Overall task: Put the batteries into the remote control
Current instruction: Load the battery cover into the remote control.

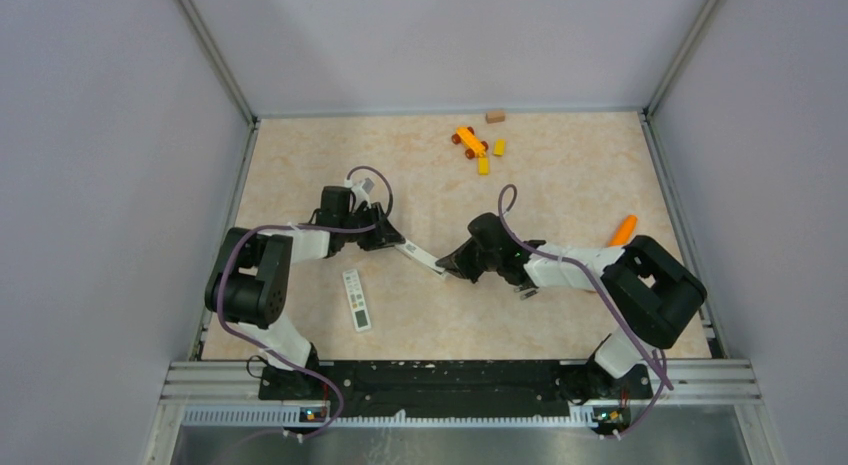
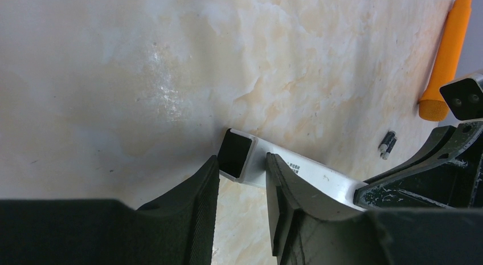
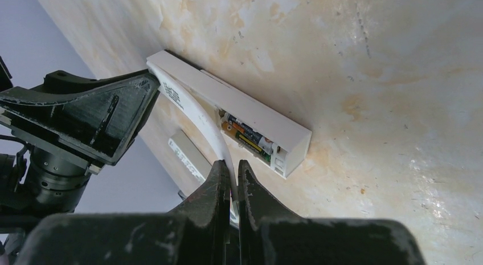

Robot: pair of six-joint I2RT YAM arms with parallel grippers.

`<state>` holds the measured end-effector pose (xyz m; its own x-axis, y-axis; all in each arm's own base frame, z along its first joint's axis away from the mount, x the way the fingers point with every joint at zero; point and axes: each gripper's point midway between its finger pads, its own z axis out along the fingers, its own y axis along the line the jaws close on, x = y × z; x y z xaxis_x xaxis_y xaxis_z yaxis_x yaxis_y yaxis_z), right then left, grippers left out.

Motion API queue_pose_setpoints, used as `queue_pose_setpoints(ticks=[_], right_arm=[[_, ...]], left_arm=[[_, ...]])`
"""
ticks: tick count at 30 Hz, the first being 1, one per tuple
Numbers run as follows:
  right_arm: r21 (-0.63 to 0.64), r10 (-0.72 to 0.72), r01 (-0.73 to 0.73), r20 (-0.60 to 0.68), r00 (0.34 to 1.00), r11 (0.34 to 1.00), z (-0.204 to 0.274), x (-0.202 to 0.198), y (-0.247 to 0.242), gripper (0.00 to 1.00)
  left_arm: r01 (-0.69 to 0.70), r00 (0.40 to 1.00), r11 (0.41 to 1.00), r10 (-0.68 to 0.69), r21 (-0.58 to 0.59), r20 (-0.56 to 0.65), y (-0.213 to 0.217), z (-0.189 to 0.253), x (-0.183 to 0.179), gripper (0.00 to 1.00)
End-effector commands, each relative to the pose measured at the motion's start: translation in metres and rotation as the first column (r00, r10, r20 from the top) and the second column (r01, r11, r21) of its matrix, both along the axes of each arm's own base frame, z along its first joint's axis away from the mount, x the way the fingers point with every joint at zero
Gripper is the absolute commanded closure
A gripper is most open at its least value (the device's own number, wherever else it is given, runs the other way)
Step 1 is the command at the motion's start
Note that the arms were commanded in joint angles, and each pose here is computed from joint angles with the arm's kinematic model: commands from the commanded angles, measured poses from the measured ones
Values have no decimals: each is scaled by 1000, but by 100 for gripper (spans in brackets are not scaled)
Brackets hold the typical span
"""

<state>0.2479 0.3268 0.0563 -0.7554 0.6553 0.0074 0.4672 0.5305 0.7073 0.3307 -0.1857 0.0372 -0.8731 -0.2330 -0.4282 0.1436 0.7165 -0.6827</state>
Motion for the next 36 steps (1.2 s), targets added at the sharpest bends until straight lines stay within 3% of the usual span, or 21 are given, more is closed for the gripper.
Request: queue_pose_setpoints(ticks=[1, 3, 10, 20, 25, 33, 36], right_arm=[[-147, -18, 1, -115, 993, 989, -32, -23, -23, 100], [-144, -8, -7, -104, 994, 990, -28, -22, -22, 99], [-144, 56, -60, -37, 998, 988, -1, -20, -21, 63], [-160, 121, -114, 30, 992, 980, 12, -19, -29, 46], [-166, 172, -166, 27, 985, 972, 9, -11, -19, 51], [-186, 142, -138, 5, 990, 973, -4, -7, -20, 69], [-204, 132, -138, -42, 990, 969, -13, -9, -23, 80]], left_arm=[[-27, 998, 996, 31, 90, -48, 10, -23, -9, 66], [-36, 997, 993, 44, 115, -66, 14, -28, -11, 68], [-53, 993, 985, 69, 162, -93, 22, -38, -15, 70], [-57, 992, 986, 74, 160, -104, 22, -39, -15, 70], [-54, 992, 987, 70, 149, -101, 20, -37, -15, 70], [-51, 992, 989, 66, 140, -104, 19, -37, -16, 70], [-47, 992, 990, 61, 135, -106, 18, -37, -17, 71]])
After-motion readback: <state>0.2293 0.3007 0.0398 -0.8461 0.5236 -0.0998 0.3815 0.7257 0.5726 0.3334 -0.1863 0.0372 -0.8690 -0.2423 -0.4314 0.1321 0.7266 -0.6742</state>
